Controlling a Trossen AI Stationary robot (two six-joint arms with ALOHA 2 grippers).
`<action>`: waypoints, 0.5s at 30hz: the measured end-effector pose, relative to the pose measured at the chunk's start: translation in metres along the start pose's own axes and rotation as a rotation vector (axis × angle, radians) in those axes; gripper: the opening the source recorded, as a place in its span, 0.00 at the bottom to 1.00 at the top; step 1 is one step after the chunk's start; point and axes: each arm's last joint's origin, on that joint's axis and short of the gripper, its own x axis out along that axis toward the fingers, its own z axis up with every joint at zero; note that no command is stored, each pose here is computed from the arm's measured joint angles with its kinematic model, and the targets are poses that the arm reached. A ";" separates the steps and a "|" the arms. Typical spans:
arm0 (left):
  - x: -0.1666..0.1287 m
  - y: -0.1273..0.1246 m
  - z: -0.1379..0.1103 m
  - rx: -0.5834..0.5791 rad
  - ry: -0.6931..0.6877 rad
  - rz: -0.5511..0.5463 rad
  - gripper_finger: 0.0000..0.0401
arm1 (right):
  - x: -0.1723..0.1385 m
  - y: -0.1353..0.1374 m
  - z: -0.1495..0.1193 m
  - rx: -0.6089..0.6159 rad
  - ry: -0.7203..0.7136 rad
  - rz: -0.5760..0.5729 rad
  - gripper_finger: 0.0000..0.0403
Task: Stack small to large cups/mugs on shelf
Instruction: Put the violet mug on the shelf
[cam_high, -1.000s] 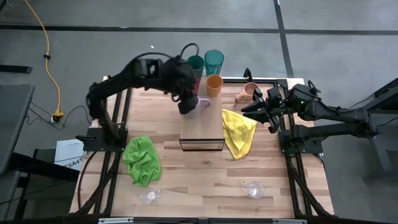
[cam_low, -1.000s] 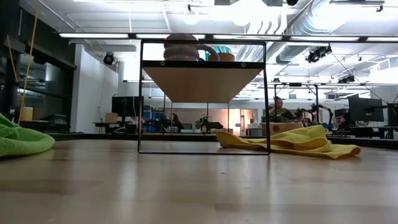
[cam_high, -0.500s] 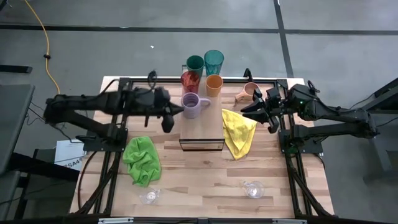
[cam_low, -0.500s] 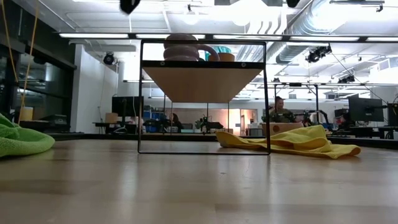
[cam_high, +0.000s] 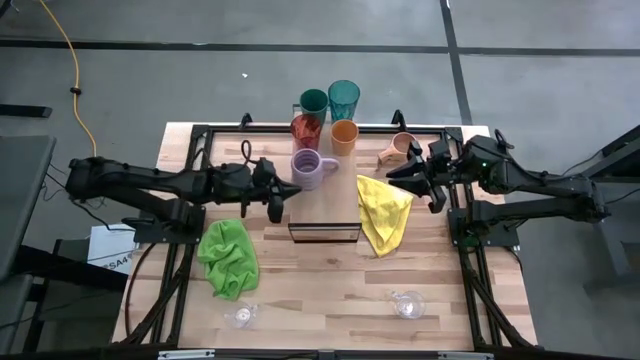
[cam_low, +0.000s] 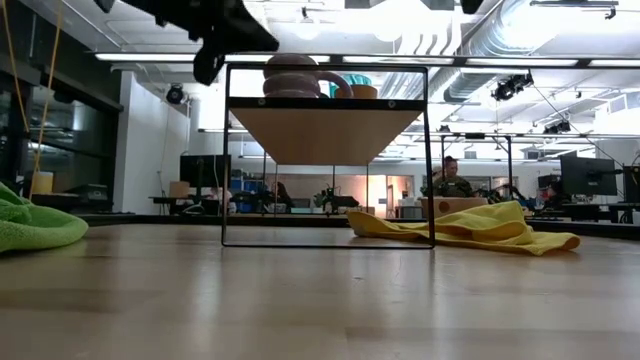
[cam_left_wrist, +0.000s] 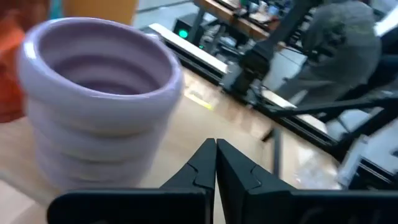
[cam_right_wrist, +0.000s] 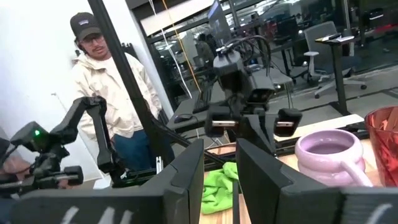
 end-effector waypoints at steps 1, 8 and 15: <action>0.003 0.000 -0.001 -0.001 -0.003 0.009 0.00 | 0.000 0.000 0.000 0.000 -0.005 -0.012 0.21; 0.023 0.014 -0.008 -0.015 0.052 0.050 0.00 | 0.000 -0.002 0.001 0.004 -0.019 -0.056 0.21; 0.026 0.022 -0.005 -0.022 0.041 0.073 0.00 | 0.000 -0.001 0.001 0.007 -0.019 -0.055 0.21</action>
